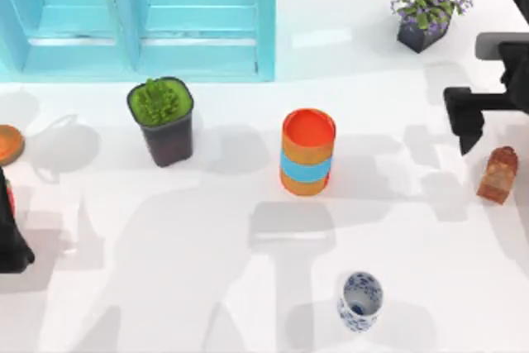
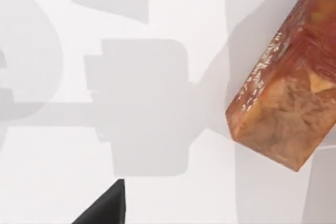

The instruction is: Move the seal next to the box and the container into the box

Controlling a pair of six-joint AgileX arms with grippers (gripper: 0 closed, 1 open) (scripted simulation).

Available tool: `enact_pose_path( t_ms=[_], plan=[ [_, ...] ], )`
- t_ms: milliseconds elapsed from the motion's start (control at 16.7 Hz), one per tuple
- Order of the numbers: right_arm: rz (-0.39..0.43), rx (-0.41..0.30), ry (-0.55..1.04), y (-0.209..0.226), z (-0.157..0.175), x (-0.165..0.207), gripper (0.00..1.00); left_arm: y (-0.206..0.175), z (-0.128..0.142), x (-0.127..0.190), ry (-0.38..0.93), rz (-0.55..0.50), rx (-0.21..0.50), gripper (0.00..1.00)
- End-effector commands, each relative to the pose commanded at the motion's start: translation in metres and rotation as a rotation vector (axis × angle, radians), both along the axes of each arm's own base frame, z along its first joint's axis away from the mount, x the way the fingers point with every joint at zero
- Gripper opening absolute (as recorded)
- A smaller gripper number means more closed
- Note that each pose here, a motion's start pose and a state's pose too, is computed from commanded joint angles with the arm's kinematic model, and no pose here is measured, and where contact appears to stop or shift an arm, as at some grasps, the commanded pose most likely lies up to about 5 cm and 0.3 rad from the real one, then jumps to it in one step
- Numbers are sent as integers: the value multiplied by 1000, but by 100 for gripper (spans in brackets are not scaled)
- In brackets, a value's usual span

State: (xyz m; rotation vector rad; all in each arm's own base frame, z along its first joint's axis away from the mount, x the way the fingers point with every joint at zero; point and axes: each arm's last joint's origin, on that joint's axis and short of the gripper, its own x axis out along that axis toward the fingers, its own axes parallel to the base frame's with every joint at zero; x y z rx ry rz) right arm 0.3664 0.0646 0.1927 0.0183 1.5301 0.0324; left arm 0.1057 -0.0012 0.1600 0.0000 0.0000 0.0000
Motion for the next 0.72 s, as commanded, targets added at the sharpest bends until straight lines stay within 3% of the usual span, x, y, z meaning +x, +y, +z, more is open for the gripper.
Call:
enact_pose_path(
  t_ms=[720],
  plan=[
    [-5,-13,21,-3,88,-2,100,0,0,0,0,0,0,100]
  ],
)
